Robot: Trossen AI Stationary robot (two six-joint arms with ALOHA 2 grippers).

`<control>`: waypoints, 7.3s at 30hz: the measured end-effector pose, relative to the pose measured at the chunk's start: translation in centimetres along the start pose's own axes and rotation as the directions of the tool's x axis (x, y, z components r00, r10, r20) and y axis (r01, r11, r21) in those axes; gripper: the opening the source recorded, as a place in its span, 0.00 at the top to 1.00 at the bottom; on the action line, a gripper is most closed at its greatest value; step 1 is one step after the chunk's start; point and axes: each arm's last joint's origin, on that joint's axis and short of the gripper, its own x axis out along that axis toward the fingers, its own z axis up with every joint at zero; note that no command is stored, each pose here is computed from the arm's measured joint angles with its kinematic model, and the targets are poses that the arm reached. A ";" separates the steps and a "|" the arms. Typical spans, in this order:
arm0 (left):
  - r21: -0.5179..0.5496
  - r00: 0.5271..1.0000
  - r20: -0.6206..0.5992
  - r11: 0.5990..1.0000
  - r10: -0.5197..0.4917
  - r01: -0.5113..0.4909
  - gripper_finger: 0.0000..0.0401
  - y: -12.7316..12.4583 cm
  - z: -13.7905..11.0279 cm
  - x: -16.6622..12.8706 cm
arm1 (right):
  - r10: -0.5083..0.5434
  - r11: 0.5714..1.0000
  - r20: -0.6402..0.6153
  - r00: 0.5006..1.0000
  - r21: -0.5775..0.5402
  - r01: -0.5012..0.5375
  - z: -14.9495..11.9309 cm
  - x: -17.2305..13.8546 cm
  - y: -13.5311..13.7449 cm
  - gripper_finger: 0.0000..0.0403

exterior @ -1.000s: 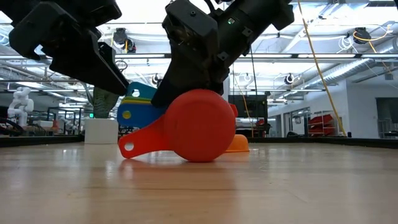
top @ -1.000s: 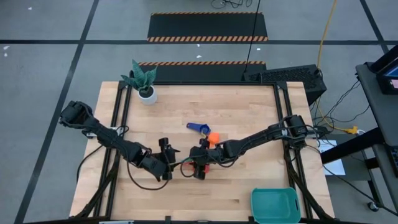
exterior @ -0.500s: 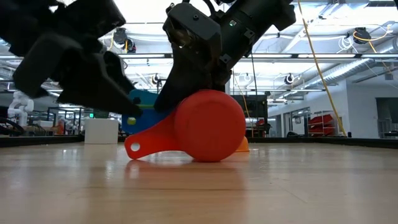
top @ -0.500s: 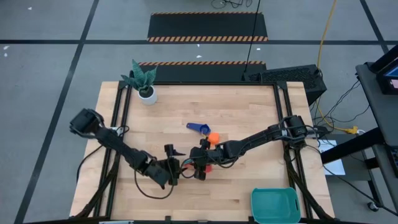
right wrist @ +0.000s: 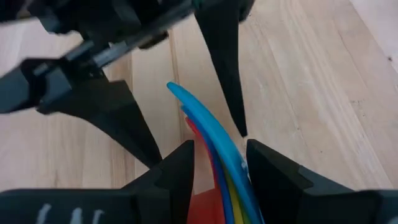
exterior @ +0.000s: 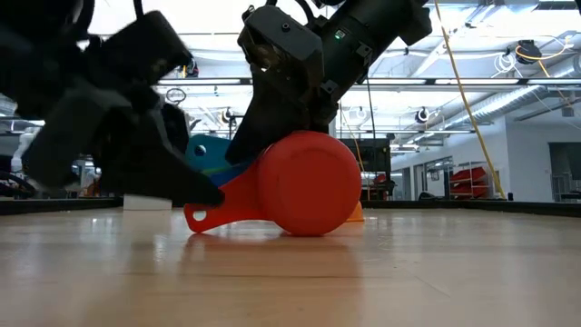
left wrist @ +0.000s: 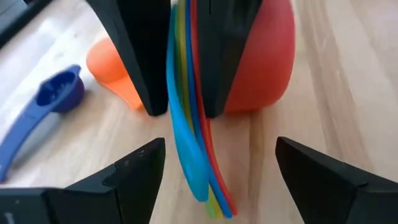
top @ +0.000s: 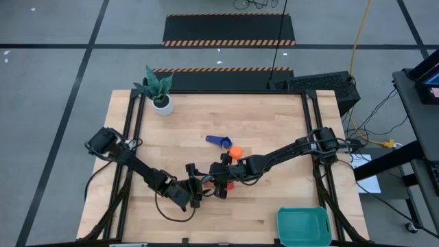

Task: Nest measuring cups in basket
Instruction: Stack the orange measuring cup on top of the light blue measuring cup

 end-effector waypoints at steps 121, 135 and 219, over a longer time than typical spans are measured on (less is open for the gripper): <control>0.106 0.971 -0.083 0.971 0.223 -0.213 0.41 7.1 2.9 5.0 | -0.254 0.888 0.378 0.890 -0.273 0.369 -5.4 -11.2 -1.3 0.66; 0.176 0.993 0.075 0.979 0.089 -0.101 0.41 8.8 5.1 5.9 | -0.259 0.891 0.327 0.909 -0.283 0.356 -4.0 -10.4 -4.6 0.66; 0.376 0.966 -0.140 0.891 -0.217 0.255 0.76 2.0 9.9 3.0 | -0.003 0.988 -0.163 0.987 -0.156 -0.022 -11.0 -12.8 0.6 0.66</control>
